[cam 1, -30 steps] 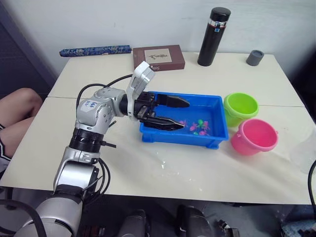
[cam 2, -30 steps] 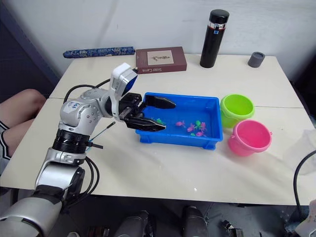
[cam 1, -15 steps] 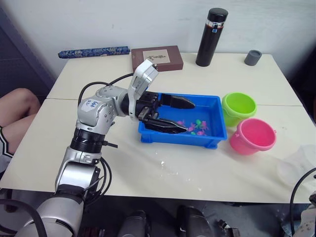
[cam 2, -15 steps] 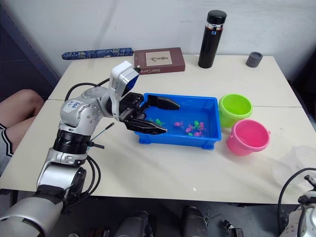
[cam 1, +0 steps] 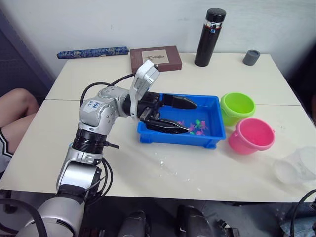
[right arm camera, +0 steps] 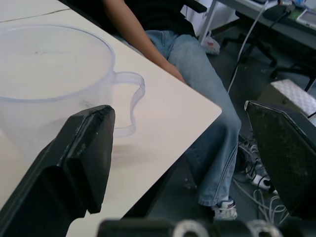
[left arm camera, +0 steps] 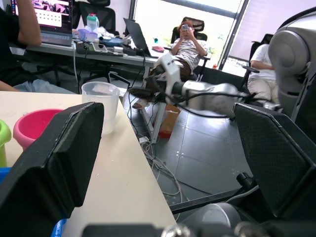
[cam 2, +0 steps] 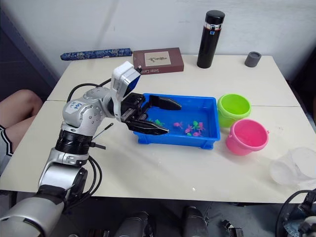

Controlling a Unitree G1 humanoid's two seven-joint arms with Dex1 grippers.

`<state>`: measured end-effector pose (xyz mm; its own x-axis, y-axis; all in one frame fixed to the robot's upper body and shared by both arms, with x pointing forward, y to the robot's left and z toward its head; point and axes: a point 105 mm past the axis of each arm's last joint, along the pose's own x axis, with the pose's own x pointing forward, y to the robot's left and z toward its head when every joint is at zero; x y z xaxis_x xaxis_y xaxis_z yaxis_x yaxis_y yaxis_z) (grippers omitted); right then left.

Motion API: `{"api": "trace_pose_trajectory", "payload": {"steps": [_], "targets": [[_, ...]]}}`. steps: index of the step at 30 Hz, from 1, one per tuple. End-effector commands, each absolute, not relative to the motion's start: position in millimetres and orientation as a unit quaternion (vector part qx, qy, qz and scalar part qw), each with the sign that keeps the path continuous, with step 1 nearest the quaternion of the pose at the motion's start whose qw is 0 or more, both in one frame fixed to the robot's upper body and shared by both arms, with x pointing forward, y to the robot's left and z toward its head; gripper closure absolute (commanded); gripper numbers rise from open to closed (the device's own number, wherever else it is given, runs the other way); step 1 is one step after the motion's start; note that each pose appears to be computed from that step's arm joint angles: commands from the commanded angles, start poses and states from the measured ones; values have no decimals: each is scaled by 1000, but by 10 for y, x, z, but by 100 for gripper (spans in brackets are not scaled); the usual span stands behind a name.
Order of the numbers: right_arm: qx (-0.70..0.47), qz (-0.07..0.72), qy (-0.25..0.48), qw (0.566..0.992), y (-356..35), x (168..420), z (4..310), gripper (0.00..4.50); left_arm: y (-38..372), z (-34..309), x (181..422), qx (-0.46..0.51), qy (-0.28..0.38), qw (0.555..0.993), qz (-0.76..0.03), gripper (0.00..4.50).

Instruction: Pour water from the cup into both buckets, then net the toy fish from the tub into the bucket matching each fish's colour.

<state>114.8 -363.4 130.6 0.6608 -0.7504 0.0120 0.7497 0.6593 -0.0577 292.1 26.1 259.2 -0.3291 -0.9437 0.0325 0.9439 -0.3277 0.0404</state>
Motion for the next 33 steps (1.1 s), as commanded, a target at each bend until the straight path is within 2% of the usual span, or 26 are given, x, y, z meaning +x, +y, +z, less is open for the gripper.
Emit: {"api": "trace_pose_trajectory", "payload": {"steps": [1, 4, 7, 9, 10, 14, 16, 18, 22, 27, 29, 31, 33], "targets": [[-52, -282, -69, 956, -3339, 1256, 1899, 5, 335, 2484, 3048, 8, -20, 617, -787, 0], [-61, -115, -74, 989, -3029, 1462, 2182, 5, 425, 2384, 3138, 14, -15, 647, -762, 0], [-97, 77, -31, 992, -2675, 1689, 2332, 5, 619, 2253, 3286, 35, -3, 707, -707, 0], [-102, 170, -16, 980, -2485, 1811, 2380, 5, 800, 2189, 3303, 32, 6, 732, -680, 0], [-106, 241, -5, 965, -2327, 1930, 2380, 5, 980, 2134, 3266, 20, 19, 752, -658, 0], [-112, 401, 18, 909, -1904, 2180, 2361, 5, 1463, 1895, 3126, 2, 57, 818, -573, 0], [-115, 445, 20, 888, -1758, 2262, 2347, 5, 1654, 1761, 3044, 3, 77, 841, -536, 0], [-116, 492, 14, 863, -1581, 2374, 2329, 5, 1912, 1594, 2827, 10, 107, 858, -503, 0], [-114, 567, -3, 816, -1214, 2584, 2300, 5, 2570, 1414, 2531, -18, 120, 927, -354, 0], [-116, 615, -4, 780, -1004, 2683, 2231, 5, 3075, 1278, 2134, -7, 155, 957, -246, 0], [-117, 622, -3, 774, -974, 2684, 2209, 5, 3192, 1250, 2111, 18, 172, 959, -223, 0], [-120, 625, -4, 771, -953, 2687, 2192, 5, 3317, 1176, 2187, 57, 206, 957, -195, 0], [-122, 625, -5, 771, -929, 2690, 2170, 5, 3341, 1162, 2292, 72, 235, 948, -202, 0]]}}
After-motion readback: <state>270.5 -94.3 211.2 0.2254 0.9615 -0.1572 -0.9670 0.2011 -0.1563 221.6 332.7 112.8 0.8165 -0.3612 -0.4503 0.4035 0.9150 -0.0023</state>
